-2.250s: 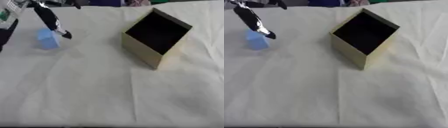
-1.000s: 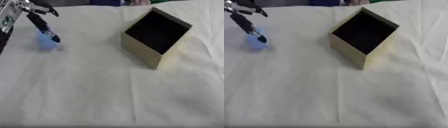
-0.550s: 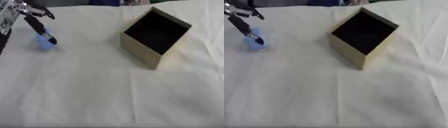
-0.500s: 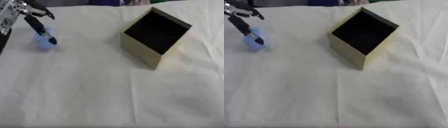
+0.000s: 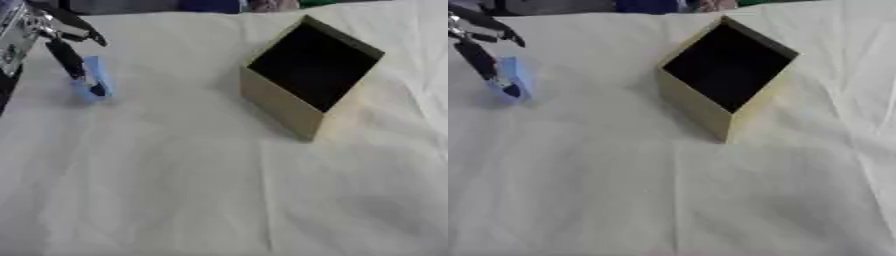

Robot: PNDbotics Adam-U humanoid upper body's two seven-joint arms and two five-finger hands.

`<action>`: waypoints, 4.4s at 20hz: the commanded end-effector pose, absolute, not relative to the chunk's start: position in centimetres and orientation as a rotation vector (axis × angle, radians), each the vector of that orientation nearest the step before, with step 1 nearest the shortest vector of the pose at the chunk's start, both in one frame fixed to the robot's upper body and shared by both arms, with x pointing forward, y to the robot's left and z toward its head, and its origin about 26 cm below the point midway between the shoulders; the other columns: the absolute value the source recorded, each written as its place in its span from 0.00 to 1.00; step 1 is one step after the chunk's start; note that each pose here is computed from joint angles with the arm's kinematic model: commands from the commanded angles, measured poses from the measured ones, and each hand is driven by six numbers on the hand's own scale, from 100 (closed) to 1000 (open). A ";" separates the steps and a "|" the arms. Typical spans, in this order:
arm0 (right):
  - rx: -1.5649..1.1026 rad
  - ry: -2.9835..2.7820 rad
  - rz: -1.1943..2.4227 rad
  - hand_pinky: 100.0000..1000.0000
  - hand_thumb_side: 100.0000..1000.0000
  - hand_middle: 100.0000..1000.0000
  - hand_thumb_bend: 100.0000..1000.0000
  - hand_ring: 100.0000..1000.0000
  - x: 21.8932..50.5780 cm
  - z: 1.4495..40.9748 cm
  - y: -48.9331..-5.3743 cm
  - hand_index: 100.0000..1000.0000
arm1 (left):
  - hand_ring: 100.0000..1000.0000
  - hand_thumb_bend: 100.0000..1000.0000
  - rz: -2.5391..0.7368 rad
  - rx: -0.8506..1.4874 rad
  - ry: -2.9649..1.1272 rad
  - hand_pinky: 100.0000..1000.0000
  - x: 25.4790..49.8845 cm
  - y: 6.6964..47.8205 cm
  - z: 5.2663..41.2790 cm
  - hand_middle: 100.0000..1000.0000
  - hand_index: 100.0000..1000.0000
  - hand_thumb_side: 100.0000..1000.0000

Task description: Pick up objects on the table and place them in the box.

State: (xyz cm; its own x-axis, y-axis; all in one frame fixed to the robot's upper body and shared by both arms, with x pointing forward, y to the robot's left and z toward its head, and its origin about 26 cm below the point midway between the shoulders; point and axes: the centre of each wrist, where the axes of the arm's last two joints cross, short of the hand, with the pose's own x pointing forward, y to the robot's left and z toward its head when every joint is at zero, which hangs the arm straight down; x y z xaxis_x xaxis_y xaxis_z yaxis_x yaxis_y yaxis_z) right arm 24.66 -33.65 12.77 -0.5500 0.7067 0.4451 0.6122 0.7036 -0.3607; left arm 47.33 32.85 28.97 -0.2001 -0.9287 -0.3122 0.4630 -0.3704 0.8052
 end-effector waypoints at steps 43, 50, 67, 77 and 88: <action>-0.994 -2.363 0.235 0.64 0.83 0.58 0.00 0.74 24.6 13.2 -33.4 0.74 | 0.79 0.13 -1.621 1.072 -0.676 0.87 47.3 33.4 29.8 0.69 0.83 0.10; -0.994 -2.360 0.234 0.64 0.83 0.58 0.00 0.74 24.5 13.2 -33.6 0.74 | 0.79 0.00 -1.617 1.072 -0.729 0.86 47.0 32.7 31.2 0.70 0.82 0.07; -0.979 -2.376 0.254 0.64 0.83 0.58 0.00 0.74 24.7 13.6 -33.7 0.73 | 0.78 0.00 -1.820 1.044 -1.225 0.86 44.1 20.5 37.3 0.68 0.82 0.12; -0.955 -2.397 0.266 0.64 0.83 0.58 0.00 0.74 25.0 14.2 -33.6 0.73 | 0.77 0.00 -1.919 0.848 -1.513 0.86 42.0 12.2 38.4 0.63 0.82 0.18; -0.923 -2.435 0.263 0.64 0.83 0.58 0.00 0.74 25.6 14.9 -33.3 0.73 | 0.77 0.00 -1.907 0.700 -1.700 0.86 41.1 6.3 36.7 0.62 0.83 0.21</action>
